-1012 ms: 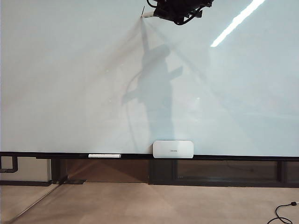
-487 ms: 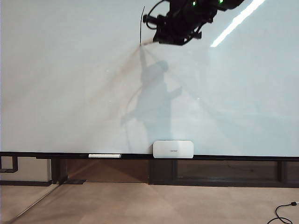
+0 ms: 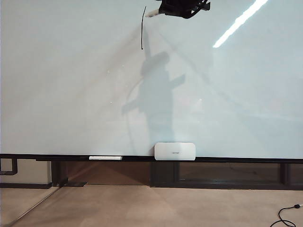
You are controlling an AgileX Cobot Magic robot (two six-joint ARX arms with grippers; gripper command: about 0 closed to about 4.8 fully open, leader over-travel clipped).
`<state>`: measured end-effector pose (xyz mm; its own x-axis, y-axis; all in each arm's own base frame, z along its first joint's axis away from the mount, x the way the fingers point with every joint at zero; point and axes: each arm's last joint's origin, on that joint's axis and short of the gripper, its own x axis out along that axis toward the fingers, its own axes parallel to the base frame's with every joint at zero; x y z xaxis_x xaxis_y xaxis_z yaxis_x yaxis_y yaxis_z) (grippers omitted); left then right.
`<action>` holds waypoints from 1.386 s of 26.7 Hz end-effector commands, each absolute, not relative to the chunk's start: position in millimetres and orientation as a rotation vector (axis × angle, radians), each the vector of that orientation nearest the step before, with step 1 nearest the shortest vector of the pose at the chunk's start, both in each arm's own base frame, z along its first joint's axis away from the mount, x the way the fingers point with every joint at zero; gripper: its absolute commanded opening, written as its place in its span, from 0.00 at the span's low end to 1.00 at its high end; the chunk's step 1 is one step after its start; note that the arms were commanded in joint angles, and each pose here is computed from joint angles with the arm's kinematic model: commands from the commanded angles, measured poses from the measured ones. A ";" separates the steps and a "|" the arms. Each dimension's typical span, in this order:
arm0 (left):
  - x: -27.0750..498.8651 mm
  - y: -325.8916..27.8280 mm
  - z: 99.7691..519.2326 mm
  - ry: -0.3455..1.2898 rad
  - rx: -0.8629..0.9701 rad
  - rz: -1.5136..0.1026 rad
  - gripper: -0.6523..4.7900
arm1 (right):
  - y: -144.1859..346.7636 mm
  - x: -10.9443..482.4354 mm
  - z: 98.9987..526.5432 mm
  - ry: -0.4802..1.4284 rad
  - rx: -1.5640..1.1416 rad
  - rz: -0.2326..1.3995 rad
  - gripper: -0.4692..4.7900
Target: Reach to the right to find the marker pen, pick it up, and write the number 10 on the whiteboard.
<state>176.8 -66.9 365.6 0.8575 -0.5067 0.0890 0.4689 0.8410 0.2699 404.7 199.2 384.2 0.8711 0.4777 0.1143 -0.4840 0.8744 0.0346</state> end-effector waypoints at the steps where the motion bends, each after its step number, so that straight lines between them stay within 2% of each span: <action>1: 175.0 -66.9 369.2 -0.185 0.242 -0.538 0.11 | 198.2 405.4 386.2 -0.139 0.054 0.471 0.09; 10: 174.6 -68.0 367.5 -0.172 0.240 -0.583 0.11 | 194.9 405.7 392.6 -0.197 0.071 0.425 0.09; 17: 176.3 -68.9 363.8 -0.142 0.243 -0.598 0.11 | 193.6 403.1 415.0 -0.272 0.091 0.426 0.09; 37: 176.2 -68.7 365.8 -0.161 0.242 -0.589 0.11 | 180.9 415.4 403.6 -0.172 0.067 0.375 0.09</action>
